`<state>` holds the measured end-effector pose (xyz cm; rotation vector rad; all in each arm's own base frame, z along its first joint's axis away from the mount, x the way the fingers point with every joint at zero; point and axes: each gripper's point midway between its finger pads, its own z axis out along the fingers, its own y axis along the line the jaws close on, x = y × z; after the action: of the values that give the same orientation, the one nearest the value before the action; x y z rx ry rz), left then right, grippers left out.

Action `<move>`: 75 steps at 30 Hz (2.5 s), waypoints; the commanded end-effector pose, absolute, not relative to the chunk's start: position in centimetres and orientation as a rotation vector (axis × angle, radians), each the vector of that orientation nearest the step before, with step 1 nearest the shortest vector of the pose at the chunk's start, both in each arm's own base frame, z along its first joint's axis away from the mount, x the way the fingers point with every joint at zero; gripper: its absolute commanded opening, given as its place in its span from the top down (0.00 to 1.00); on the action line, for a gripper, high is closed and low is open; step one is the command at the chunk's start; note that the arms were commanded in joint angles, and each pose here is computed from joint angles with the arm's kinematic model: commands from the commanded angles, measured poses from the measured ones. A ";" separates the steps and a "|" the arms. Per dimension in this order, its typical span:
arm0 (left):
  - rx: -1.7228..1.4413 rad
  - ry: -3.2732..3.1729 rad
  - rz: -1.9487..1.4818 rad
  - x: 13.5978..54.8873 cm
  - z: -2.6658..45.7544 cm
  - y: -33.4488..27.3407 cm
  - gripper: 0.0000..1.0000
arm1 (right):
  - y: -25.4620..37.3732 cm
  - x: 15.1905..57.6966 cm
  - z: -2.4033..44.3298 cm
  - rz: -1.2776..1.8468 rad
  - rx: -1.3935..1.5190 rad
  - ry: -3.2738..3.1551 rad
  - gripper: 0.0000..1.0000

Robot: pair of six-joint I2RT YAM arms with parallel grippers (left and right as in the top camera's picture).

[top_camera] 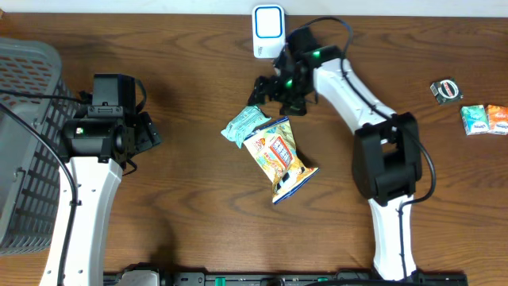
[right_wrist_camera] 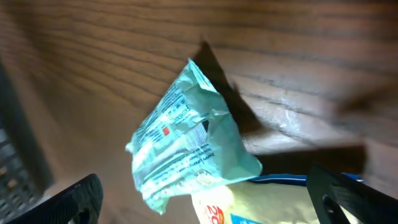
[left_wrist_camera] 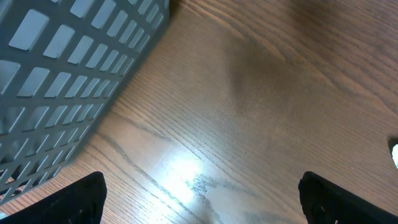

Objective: Scan the item barcode
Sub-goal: 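Move the right gripper over the mint-green wipes pack, then grasp the mint-green wipes pack with the right gripper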

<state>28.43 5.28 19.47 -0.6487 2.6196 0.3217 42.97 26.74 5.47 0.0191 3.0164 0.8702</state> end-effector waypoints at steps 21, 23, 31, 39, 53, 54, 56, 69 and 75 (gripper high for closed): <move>-0.646 2.615 0.352 28.4 19.6 5.7 0.02 | 28.4 40.9 2.6 0.363 0.199 2.988 0.23; -0.646 2.616 0.353 28.4 19.6 5.7 0.02 | 28.4 41.5 2.7 0.370 0.191 2.963 0.28; -0.646 2.616 0.353 28.4 19.6 5.7 0.02 | 29.4 42.4 3.0 0.431 0.179 2.920 0.50; -0.646 2.615 0.352 28.3 19.6 5.7 0.02 | 31.4 41.4 3.8 0.640 -0.119 2.936 0.99; -0.646 2.616 0.353 28.4 19.6 5.7 0.02 | 31.7 42.1 13.3 1.169 -0.519 2.630 0.87; -0.646 2.615 0.353 28.3 19.6 5.7 0.02 | 31.5 42.2 13.0 1.139 -0.509 2.642 0.72; -0.646 2.616 0.353 28.4 19.6 5.7 0.02 | 30.5 42.4 11.1 1.000 -0.473 2.714 0.36; -0.646 2.615 0.353 28.3 19.6 5.7 0.02 | 34.1 39.9 3.0 0.803 -0.582 2.845 0.21; -0.646 2.616 0.353 28.4 19.6 5.7 0.02 | 33.9 39.7 1.4 0.790 -0.577 2.878 0.37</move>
<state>28.43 5.28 19.47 -0.6482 2.6197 0.3218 39.69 34.22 2.73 -0.5784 2.8548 0.8145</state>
